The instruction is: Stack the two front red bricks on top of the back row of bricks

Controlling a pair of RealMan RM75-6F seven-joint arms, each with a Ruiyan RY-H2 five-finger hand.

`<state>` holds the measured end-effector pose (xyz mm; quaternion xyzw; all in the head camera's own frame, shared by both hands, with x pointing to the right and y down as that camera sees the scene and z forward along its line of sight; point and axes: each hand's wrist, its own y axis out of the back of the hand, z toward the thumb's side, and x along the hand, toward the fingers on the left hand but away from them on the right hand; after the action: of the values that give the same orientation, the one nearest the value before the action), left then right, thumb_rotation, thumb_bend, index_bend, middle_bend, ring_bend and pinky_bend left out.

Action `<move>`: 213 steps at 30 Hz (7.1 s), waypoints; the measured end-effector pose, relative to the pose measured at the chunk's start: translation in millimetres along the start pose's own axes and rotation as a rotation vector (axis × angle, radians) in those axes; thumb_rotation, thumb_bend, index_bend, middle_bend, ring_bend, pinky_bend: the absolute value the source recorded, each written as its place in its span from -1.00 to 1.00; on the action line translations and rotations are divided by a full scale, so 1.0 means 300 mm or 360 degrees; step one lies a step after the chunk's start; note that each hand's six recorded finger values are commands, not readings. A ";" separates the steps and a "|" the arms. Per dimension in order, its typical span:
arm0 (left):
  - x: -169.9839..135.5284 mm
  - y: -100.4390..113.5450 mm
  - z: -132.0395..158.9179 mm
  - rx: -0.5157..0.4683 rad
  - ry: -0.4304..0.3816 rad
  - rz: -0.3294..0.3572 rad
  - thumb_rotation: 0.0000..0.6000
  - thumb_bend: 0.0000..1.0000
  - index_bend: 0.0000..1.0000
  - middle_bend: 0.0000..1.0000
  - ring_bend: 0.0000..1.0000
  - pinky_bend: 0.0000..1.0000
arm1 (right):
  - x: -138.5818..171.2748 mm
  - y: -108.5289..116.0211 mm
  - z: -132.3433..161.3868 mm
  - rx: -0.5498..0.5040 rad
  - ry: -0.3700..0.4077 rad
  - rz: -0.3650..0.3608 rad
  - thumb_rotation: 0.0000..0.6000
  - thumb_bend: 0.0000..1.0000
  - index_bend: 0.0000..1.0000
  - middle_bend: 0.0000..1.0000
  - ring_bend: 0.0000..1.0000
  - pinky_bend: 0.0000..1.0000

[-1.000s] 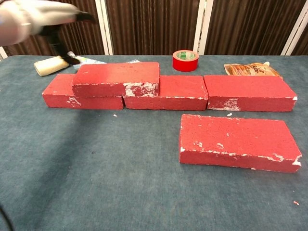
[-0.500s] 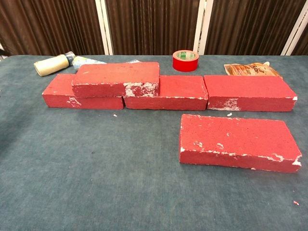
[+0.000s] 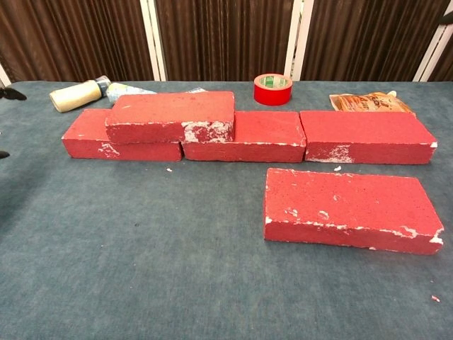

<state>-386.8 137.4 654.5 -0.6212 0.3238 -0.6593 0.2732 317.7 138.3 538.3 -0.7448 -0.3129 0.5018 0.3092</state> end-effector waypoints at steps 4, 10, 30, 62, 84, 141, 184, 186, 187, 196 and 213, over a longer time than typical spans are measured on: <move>0.017 -0.026 -0.001 -0.0007 0.0017 -0.0060 1.00 -0.46 -1.00 -1.00 -1.00 -0.93 | -0.045 -0.070 0.057 0.0060 0.0022 0.0139 1.00 -1.00 -1.00 -0.96 -1.00 -1.00; 0.034 -0.038 -0.004 -0.0006 0.0027 -0.0088 1.00 -0.46 -1.00 -1.00 -1.00 -0.93 | -0.098 -0.181 0.158 0.0033 0.0056 0.0342 1.00 -1.00 -1.00 -0.99 -1.00 -1.00; 0.063 -0.098 -0.012 -0.0030 0.0043 -0.0161 1.00 -0.46 -1.00 -1.00 -1.00 -0.93 | -0.115 -0.325 0.164 0.0125 -0.0079 0.0414 1.00 -1.00 -1.00 -1.00 -1.00 -1.00; 0.090 -0.133 -0.034 -0.0030 0.0081 -0.0205 1.00 -0.46 -1.00 -1.00 -1.00 -0.93 | -0.230 -0.469 0.135 0.0061 -0.0123 0.0536 1.00 -1.00 -1.00 -1.00 -1.00 -1.00; 0.087 -0.140 -0.070 -0.0034 0.0098 -0.0208 1.00 -0.45 -1.00 -1.00 -1.00 -0.93 | -0.250 -0.518 0.174 0.0116 -0.0106 0.0602 1.00 -1.00 -1.00 -0.89 -0.98 -1.00; 0.116 -0.185 -0.007 -0.0054 0.0086 -0.0297 1.00 -0.43 -1.00 -1.00 -1.00 -0.93 | -0.628 -0.030 0.233 0.0157 -0.0020 0.0316 1.00 -0.52 -0.81 -0.38 -0.30 -1.00; 0.151 -0.204 -0.005 -0.0047 0.0111 -0.0306 1.00 -0.42 -1.00 -1.00 -1.00 -0.93 | -0.758 -0.134 0.111 0.0164 0.0032 0.0388 1.00 -0.49 -0.85 -0.38 -0.32 -1.00; 0.155 -0.205 -0.003 -0.0044 0.0112 -0.0308 1.00 -0.42 -1.00 -1.00 -1.00 -0.93 | -0.769 -0.132 0.115 0.0167 0.0030 0.0394 1.00 -0.49 -0.85 -0.38 -0.32 -1.00; 0.157 -0.205 -0.002 -0.0043 0.0113 -0.0308 1.00 -0.42 -1.00 -1.00 -1.00 -0.93 | -0.774 -0.132 0.118 0.0169 0.0030 0.0397 1.00 -0.49 -0.85 -0.38 -0.32 -1.00; 0.173 -0.196 -0.001 -0.0042 0.0121 -0.0303 1.00 -0.42 -1.00 -1.00 -1.00 -0.93 | -0.811 -0.147 0.157 0.0153 0.0046 0.0416 1.00 -0.49 -0.84 -0.38 -0.32 -1.00; 0.155 -0.202 -0.004 -0.0051 0.0122 -0.0316 1.00 -0.42 -1.00 -1.00 -1.00 -0.93 | -0.833 -0.164 0.174 0.0132 0.0040 0.0424 1.00 -0.49 -0.84 -0.38 -0.32 -1.00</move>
<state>-389.2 140.8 730.9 -0.6288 0.2815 -0.7011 0.1839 185.9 -18.0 699.1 -0.7726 -0.1864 0.5415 0.2741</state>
